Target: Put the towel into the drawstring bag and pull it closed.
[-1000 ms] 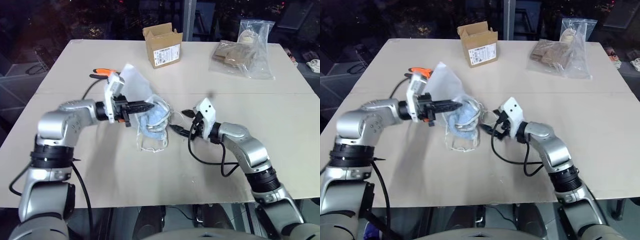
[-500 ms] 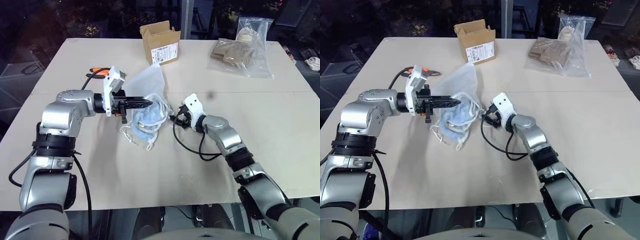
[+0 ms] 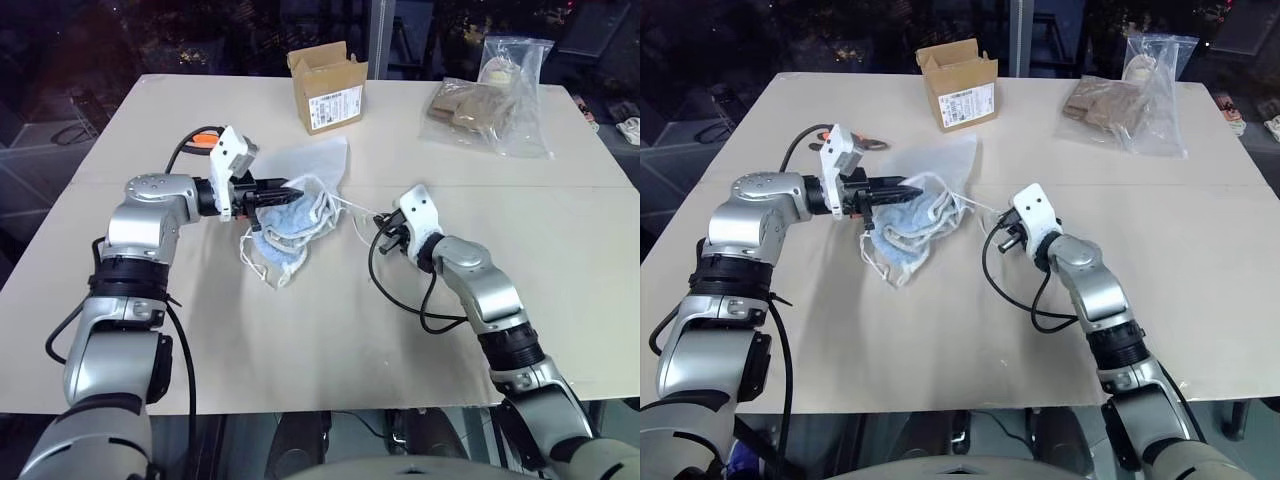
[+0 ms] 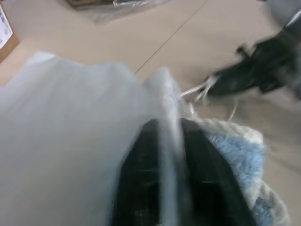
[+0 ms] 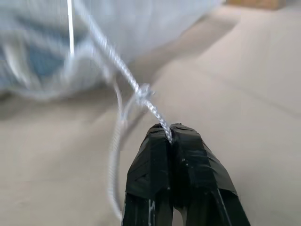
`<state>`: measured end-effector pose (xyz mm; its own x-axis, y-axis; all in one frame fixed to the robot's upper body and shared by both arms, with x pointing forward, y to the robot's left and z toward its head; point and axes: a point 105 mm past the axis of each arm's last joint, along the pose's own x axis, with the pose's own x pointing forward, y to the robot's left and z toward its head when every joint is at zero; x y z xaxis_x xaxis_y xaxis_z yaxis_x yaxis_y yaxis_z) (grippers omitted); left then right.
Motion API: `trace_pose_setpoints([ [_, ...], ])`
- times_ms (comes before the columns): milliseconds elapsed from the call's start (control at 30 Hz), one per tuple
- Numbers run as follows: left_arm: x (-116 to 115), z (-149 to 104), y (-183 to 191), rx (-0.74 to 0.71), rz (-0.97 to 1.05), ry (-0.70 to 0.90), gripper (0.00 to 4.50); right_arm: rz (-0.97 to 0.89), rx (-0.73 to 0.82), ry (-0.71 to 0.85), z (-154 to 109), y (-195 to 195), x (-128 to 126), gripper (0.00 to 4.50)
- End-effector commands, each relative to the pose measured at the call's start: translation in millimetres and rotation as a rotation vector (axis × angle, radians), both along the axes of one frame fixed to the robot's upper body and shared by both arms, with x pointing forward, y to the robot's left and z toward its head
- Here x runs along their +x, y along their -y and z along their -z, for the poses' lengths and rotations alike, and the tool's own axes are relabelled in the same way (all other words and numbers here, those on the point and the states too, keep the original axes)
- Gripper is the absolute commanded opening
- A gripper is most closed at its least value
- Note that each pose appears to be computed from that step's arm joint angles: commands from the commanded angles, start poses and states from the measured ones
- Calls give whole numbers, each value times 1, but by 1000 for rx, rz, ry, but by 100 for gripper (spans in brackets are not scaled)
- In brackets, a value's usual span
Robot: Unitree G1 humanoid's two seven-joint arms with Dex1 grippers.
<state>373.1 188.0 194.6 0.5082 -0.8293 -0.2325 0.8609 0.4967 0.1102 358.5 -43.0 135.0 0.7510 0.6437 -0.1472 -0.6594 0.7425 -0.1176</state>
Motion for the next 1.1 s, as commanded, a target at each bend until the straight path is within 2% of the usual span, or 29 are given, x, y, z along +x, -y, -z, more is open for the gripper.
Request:
trace_pose_setpoints([
  [33,-17,-18,-39,-85,-102,-9,265,-74,62,38,-24,-12,-16,0],
  [200,-45,3,-79,-10,-218,-52,265,-61,73,32,-27,-9,-13,0],
  [333,-61,24,-90,46,-272,-61,265,-55,67,35,-28,-6,-9,0],
  [600,-47,43,-75,47,-345,-1,265,-53,56,38,-28,-3,-5,0],
  [967,-52,61,-71,210,-258,32,265,-30,51,41,-30,4,-4,0],
  [1000,-52,65,-72,237,-250,31,226,-28,51,42,-30,4,-4,0],
  [1067,-53,70,-71,271,-231,38,187,-27,53,43,-31,5,-4,0],
  [1100,-53,71,-72,278,-231,40,138,-27,52,43,-31,5,-3,0],
])
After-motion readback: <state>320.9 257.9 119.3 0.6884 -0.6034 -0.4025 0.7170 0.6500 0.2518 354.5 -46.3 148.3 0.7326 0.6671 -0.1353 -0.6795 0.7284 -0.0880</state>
